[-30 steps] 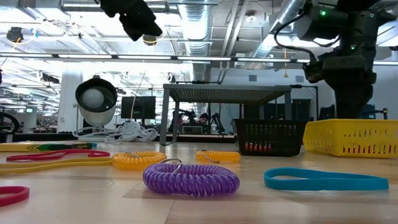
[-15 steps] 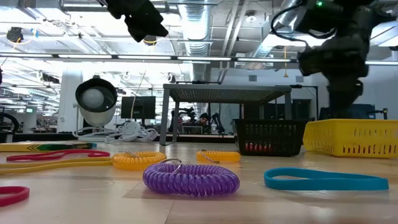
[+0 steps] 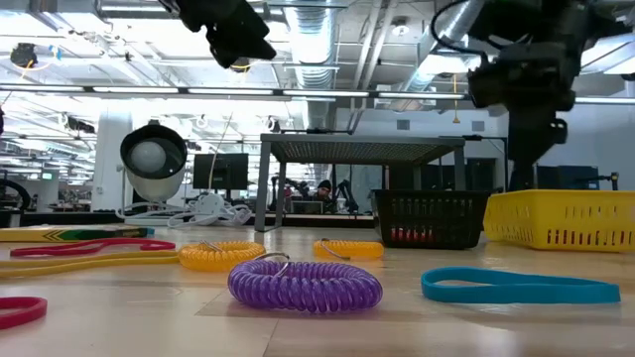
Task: Pick & Place Office Desk Supplies
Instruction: Put the yellow spring keychain into the black basket
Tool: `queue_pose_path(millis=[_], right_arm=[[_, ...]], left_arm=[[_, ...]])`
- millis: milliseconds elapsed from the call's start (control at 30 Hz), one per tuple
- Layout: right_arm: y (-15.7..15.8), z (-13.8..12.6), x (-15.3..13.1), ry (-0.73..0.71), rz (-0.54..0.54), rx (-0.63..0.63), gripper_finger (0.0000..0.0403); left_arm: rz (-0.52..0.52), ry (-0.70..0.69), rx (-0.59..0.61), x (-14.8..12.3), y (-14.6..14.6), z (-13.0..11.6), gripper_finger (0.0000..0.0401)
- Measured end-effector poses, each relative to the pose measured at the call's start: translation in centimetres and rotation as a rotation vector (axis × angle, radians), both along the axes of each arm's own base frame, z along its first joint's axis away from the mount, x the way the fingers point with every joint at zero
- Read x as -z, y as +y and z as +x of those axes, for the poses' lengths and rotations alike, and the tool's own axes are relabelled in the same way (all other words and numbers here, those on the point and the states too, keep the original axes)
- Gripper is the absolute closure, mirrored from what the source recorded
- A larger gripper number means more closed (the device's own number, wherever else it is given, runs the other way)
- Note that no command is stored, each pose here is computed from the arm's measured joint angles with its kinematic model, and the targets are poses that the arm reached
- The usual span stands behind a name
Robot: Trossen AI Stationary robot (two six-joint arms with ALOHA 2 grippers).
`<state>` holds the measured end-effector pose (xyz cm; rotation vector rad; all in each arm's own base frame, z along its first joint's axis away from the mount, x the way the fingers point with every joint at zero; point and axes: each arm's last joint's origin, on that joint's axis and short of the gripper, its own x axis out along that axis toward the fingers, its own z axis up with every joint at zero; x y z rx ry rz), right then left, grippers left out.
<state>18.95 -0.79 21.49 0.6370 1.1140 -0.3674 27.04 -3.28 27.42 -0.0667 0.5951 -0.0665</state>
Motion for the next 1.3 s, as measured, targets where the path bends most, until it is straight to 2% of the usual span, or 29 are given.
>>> queue_pose_path(millis=[200,367,800,1033,1300], right_arm=[[0.3,0.4,-1.3,-0.131,-0.010,-0.020,0.0219],[0.5,0.6,-1.7,-0.190,-0.014,-0.030,0.0227],[1.1,0.9,-2.0,-0.233,-0.025,-0.078,0.0240],[1.1,1.0,-2.0,-0.238,-0.030,-0.086,0.0242],[1.5,1.1,-2.1,-0.257,-0.059,-0.116,0.0242]], left_arm=[[0.050,0.056,0.099,2.7,-1.5,2.0,0.0204],[0.094,0.042,0.157,4.9,-2.6,4.0,0.0192],[0.153,0.116,0.252,8.2,-4.7,7.6,0.0202],[0.188,0.172,0.350,10.6,-5.6,8.3,0.0184],[0.192,0.213,0.360,12.6,-6.1,9.7,0.0165]])
